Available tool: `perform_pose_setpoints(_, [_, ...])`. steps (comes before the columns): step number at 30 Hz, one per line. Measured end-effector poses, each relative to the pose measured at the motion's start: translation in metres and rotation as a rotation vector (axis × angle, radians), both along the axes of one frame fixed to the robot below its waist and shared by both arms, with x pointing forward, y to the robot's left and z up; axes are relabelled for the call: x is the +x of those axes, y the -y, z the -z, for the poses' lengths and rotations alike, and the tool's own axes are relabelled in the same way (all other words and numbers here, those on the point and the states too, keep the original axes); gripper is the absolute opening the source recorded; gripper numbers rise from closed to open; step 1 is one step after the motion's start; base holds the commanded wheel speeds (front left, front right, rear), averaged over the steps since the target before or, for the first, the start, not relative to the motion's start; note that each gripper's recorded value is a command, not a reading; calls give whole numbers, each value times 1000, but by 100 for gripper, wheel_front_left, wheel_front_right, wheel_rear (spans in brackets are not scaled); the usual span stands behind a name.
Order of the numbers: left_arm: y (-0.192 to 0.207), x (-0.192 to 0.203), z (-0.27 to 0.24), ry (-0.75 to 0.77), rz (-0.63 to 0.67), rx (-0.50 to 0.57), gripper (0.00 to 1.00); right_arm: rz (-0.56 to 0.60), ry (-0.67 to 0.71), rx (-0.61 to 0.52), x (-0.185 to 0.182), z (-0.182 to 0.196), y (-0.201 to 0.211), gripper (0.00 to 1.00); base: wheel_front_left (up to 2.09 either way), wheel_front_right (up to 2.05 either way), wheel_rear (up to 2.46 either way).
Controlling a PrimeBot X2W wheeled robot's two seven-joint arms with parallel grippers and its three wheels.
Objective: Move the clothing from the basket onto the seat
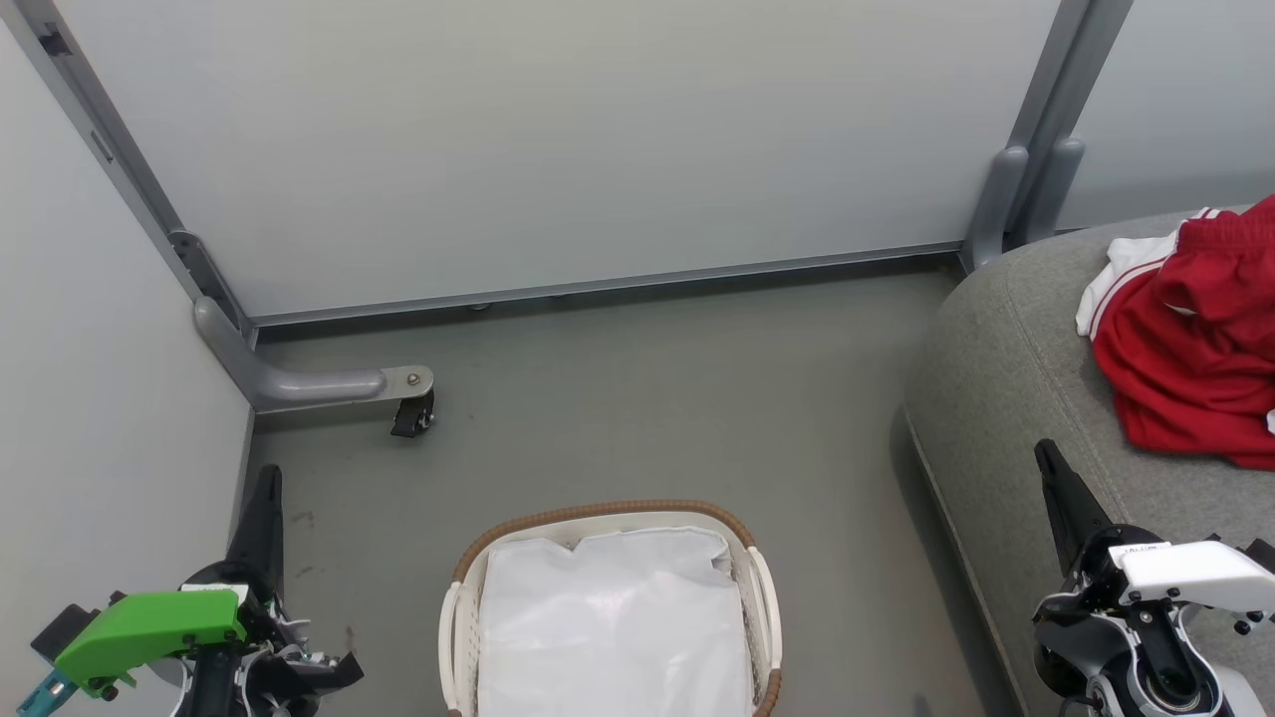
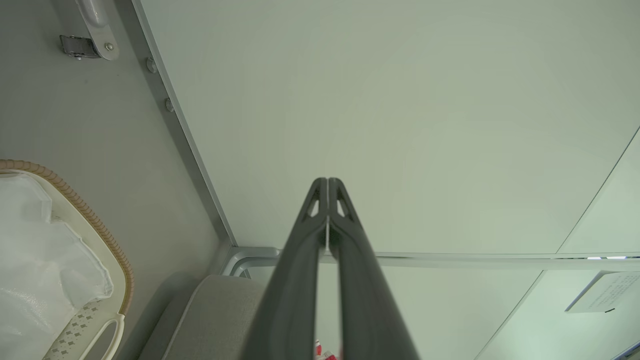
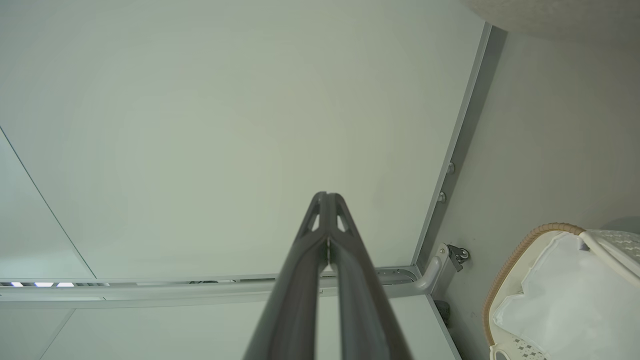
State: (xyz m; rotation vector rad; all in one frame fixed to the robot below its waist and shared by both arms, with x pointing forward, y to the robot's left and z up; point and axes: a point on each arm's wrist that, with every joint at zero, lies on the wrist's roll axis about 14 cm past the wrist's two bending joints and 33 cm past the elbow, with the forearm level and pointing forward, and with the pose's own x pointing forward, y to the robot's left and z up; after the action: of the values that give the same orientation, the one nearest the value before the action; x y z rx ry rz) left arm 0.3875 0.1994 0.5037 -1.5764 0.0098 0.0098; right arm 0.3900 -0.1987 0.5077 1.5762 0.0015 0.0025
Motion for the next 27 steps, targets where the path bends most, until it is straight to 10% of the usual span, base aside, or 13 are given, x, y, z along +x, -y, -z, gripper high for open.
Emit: perform_pose_setpoints(27, [0,0,0,0,0,0,0,0,0,0,0,0,0,0,0,0,0])
